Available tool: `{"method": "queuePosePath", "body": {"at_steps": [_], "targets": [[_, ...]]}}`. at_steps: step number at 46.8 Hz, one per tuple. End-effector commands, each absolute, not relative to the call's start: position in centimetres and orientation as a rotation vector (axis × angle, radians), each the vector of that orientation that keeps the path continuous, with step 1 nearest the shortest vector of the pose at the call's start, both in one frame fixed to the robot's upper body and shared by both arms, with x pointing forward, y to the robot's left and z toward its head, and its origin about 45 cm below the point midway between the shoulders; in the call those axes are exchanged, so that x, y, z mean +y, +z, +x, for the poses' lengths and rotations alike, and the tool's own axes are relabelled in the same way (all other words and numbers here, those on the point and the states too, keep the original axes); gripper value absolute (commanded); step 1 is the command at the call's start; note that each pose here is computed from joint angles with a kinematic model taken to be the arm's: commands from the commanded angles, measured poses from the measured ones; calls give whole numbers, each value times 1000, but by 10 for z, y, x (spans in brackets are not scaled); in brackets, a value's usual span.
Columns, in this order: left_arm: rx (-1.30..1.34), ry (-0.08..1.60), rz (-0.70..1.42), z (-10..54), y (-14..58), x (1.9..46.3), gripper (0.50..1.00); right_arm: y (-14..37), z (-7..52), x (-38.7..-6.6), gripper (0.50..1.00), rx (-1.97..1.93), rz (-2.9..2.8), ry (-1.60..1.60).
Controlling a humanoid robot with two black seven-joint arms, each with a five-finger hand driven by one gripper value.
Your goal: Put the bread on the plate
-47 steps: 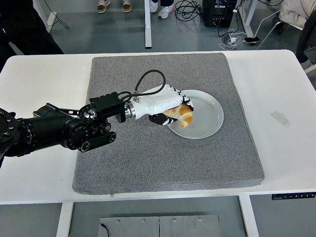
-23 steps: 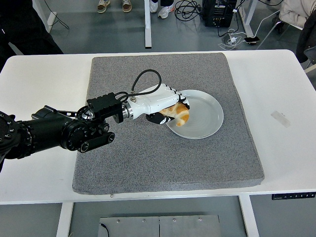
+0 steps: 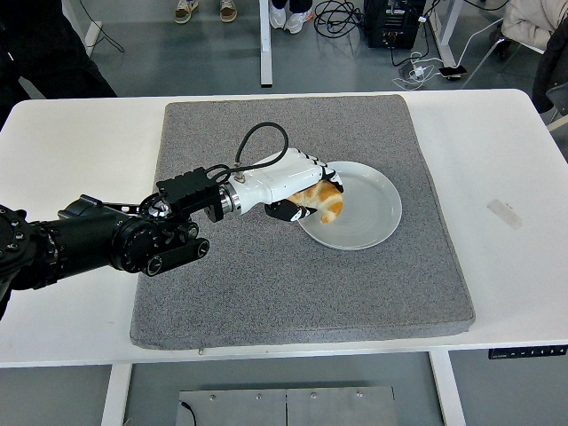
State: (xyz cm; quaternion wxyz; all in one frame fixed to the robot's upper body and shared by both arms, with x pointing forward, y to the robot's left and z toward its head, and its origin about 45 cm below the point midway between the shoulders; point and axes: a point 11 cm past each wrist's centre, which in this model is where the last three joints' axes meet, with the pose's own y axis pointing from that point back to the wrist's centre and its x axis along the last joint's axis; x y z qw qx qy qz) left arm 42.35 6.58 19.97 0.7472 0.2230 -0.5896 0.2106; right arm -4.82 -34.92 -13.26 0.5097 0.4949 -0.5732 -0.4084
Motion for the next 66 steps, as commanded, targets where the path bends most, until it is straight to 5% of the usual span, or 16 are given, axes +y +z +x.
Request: {"method": "queuePosePath", "body": {"at_steps": [1, 4, 8, 11, 38, 66], "targets": [[-1283, 461, 489, 423, 198, 66, 682, -133, -48, -349, 1000, -1381, 1192, -984], [-1281, 462, 490, 422, 197, 66, 738, -133, -48, -349, 1000, -1381, 1192, -984], [-1277, 465, 489, 422, 196, 67, 905, -133, -48, -349, 1000, -1381, 1192, -984], [-1274, 464, 491, 421, 195, 67, 957, -133, -48, -349, 1000, -1380, 1192, -984], [-1291, 459, 442, 422, 214, 53, 971, -133, -48, -349, 1000, -1380, 1192, -984], [-1121, 709, 167, 435, 285, 34, 971, -133, -48, -349, 1000, -1380, 1192, -984]]}}
